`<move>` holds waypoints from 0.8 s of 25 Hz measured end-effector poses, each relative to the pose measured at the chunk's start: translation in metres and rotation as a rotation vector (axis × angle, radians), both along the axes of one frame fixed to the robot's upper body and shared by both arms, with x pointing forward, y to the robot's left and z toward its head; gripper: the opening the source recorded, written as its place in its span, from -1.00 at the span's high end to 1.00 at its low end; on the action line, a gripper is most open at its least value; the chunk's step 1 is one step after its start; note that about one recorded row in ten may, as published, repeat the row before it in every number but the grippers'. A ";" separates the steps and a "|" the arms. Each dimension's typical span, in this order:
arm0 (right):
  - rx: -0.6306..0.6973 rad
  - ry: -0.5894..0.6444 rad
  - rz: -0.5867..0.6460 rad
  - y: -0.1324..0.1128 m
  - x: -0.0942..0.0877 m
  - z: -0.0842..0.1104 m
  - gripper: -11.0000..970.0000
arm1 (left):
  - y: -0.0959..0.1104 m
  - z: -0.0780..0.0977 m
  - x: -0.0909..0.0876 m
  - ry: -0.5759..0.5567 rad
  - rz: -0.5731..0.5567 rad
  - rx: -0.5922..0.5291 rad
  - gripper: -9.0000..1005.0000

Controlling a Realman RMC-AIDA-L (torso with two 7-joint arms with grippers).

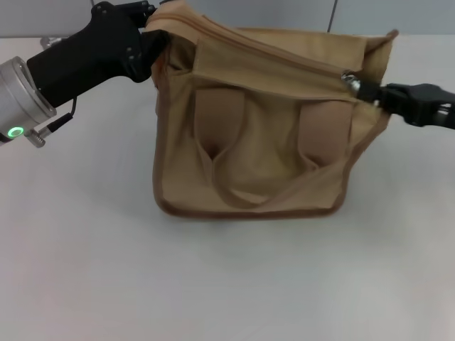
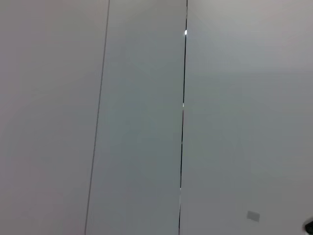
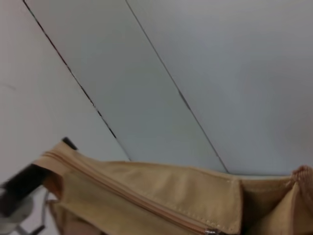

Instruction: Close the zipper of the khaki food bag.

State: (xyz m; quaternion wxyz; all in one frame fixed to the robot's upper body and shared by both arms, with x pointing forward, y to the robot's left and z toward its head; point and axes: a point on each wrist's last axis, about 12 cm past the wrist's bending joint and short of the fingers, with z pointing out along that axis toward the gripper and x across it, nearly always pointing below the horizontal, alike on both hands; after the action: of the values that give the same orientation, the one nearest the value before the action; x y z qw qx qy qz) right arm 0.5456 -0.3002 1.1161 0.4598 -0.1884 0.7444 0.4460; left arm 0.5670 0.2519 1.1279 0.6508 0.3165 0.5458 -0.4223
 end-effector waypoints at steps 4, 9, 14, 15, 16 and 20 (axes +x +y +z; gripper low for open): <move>0.058 -0.044 0.005 -0.011 -0.010 0.004 0.90 | -0.002 0.000 0.003 0.003 0.005 0.007 0.81; 0.133 -0.192 0.061 -0.020 -0.030 0.007 0.76 | -0.003 0.000 0.004 0.008 0.012 0.010 0.80; 0.149 -0.395 0.209 -0.018 -0.059 0.003 0.53 | -0.003 -0.001 0.005 0.013 0.018 0.015 0.79; 0.137 -0.411 0.243 -0.016 -0.063 0.001 0.48 | -0.003 -0.001 0.005 0.014 0.019 0.016 0.79; 0.119 -0.415 0.276 -0.014 -0.066 -0.002 0.38 | -0.003 -0.002 0.005 0.015 0.019 0.016 0.78; 0.046 -0.400 0.403 -0.004 -0.077 -0.018 0.00 | -0.001 -0.004 0.003 0.026 0.021 0.019 0.78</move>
State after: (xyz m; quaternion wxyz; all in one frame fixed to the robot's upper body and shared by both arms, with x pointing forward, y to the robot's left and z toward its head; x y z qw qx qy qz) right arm 0.4689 -0.3046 1.0976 0.5037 -0.4064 0.5763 0.4990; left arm 0.5703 0.2506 1.1242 0.6448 0.3117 0.5616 -0.4144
